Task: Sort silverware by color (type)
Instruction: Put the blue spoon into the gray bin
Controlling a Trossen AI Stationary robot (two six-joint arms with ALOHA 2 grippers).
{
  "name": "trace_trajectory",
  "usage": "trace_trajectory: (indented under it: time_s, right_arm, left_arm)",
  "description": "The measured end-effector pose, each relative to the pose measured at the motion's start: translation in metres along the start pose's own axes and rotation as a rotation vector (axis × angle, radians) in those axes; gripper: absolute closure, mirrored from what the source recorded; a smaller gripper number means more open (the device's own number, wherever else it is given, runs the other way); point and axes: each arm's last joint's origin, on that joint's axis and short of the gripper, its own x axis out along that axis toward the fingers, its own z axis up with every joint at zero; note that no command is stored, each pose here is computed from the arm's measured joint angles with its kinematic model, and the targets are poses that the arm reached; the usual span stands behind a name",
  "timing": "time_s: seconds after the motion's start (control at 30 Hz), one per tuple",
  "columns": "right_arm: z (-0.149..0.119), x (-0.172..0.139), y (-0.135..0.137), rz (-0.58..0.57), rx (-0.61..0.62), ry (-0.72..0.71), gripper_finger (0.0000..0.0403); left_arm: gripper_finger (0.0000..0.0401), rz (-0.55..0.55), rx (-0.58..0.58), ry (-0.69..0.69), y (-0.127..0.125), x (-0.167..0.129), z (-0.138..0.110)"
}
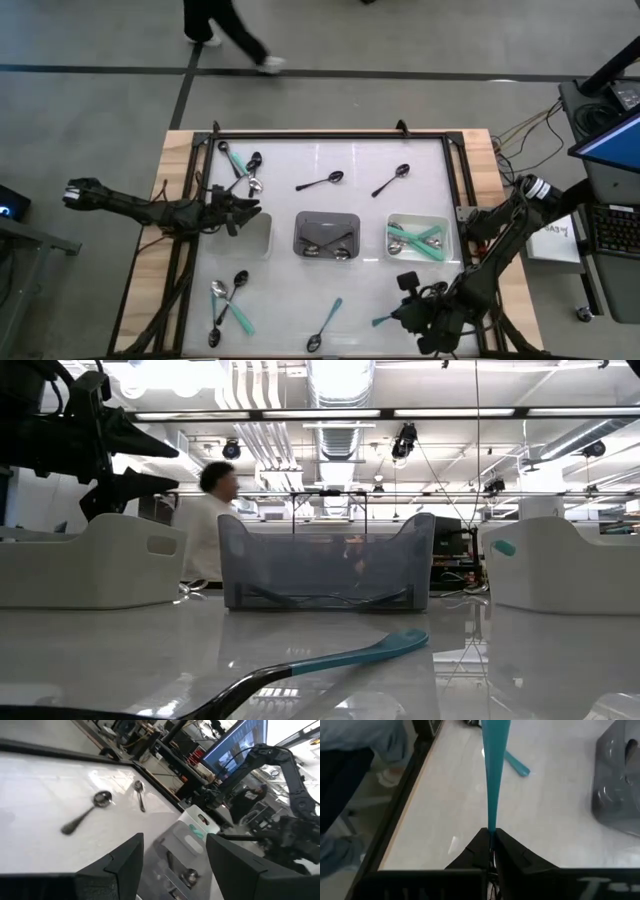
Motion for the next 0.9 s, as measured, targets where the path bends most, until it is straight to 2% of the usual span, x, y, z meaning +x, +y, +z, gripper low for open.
trace_trajectory:
  time_s: [0.17,0.23,0.4,0.67,0.9]
  right_arm:
    - [0.003,0.008,0.0,-0.035,0.042,-0.04,0.0394]
    - [0.006,0.013,-0.002,-0.059,0.059,-0.058,0.0394]
    - [0.014,0.024,-0.012,-0.129,0.107,-0.113,0.0394]
    - [0.029,0.044,-0.046,-0.219,0.2,-0.132,0.0394]
    - [0.04,0.051,-0.069,-0.262,0.167,-0.158,0.0394]
  left_arm:
    - [0.0203,0.034,0.103,-0.03,0.001,0.0,0.001]
    - [0.0203,0.035,0.111,-0.03,0.001,0.0,0.001]
    - [0.0203,0.027,0.01,-0.04,0.0,0.0,0.002]
    - [0.0203,0.03,0.043,-0.042,0.0,0.0,0.002]
    - [0.0203,0.139,-0.022,-0.129,0.004,0.0,0.004]
